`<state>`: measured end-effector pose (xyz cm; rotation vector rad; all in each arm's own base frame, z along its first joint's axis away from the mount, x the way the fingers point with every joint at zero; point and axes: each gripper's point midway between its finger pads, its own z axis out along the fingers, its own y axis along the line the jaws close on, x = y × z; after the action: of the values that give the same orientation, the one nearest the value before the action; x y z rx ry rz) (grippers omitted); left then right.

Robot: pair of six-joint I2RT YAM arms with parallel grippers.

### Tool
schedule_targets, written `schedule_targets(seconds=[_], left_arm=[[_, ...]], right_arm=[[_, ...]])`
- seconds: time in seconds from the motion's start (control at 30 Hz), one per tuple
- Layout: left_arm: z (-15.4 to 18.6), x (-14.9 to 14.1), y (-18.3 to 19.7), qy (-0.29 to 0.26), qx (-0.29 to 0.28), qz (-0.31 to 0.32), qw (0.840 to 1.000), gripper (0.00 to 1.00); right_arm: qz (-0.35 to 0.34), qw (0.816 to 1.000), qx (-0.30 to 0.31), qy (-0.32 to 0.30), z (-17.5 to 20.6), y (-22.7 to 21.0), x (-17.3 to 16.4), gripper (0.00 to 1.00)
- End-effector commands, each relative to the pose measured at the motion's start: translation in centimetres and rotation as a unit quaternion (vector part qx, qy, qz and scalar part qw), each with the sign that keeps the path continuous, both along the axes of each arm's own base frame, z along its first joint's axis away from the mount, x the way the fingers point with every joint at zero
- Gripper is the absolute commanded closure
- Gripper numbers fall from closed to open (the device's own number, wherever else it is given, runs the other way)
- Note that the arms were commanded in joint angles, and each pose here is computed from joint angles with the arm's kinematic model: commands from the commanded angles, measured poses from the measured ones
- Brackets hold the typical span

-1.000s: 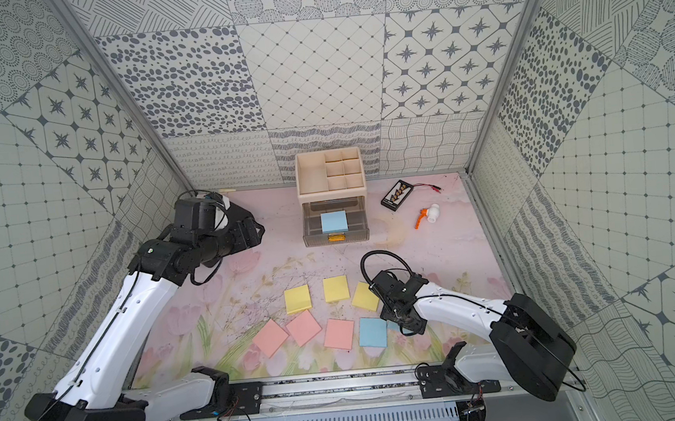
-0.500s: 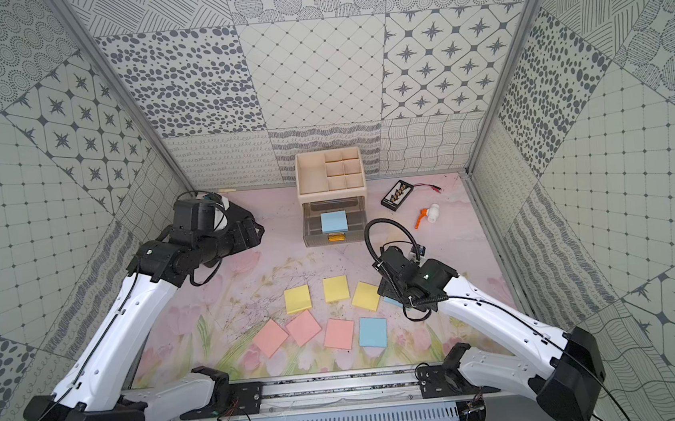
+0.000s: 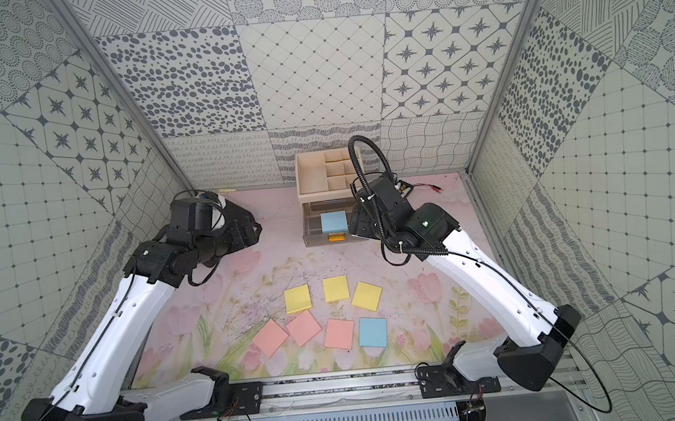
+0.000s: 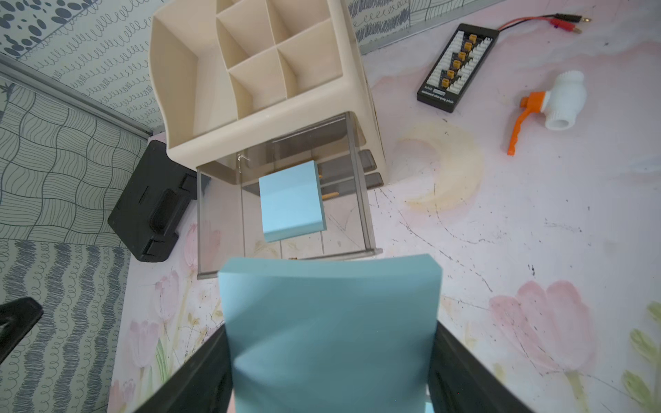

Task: Please put the sticky notes in the drawer by color
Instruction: Pick up the sticky notes from the center of the board, then place the sticky notes in the drawer.

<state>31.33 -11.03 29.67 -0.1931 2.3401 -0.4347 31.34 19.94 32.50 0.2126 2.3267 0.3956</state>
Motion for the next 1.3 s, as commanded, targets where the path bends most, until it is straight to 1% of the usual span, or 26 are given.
schedule_targets(seconds=[0.0,0.13,0.23,0.4,0.63,0.8,0.97,1.17,1.27], left_arm=[[1.0,-0.2,1.0,-0.009,0.01,0.016,1.0,0.08],[1.4,-0.4,1.1,-0.014,0.017,0.012,1.0,0.08],[0.9,-0.4,1.3,-0.008,0.023,0.013,1.0,0.08],[0.5,-0.1,1.3,-0.005,0.028,0.013,1.0,0.08],[0.2,0.0,1.4,-0.002,0.035,0.013,0.999,0.08],[-0.1,0.0,1.1,-0.007,0.027,0.008,1.0,0.08],[0.1,-0.2,1.4,-0.004,0.033,0.012,0.999,0.08],[0.3,-0.6,1.6,-0.006,0.033,0.016,0.999,0.08],[0.3,-0.7,1.6,-0.005,0.032,0.016,0.999,0.08]], right_arm=[[0.039,0.999,-0.009,-0.037,1.2,2.2,3.3,0.18],[0.054,0.997,-0.026,-0.046,0.8,3.7,6.2,0.18],[0.059,0.997,-0.023,-0.045,0.3,4.8,8.0,0.18],[0.065,0.997,-0.027,-0.029,-1.4,6.2,9.8,0.19],[0.066,0.997,-0.043,-0.013,-3.3,6.5,10.5,0.19],[0.058,0.997,-0.054,-0.013,-4.2,6.2,10.9,0.16],[0.054,0.997,-0.054,-0.002,-4.8,6.0,11.1,0.14],[0.058,0.997,-0.052,0.001,-4.6,5.9,10.7,0.12],[0.059,0.997,-0.055,-0.003,-3.9,5.7,10.6,0.09]])
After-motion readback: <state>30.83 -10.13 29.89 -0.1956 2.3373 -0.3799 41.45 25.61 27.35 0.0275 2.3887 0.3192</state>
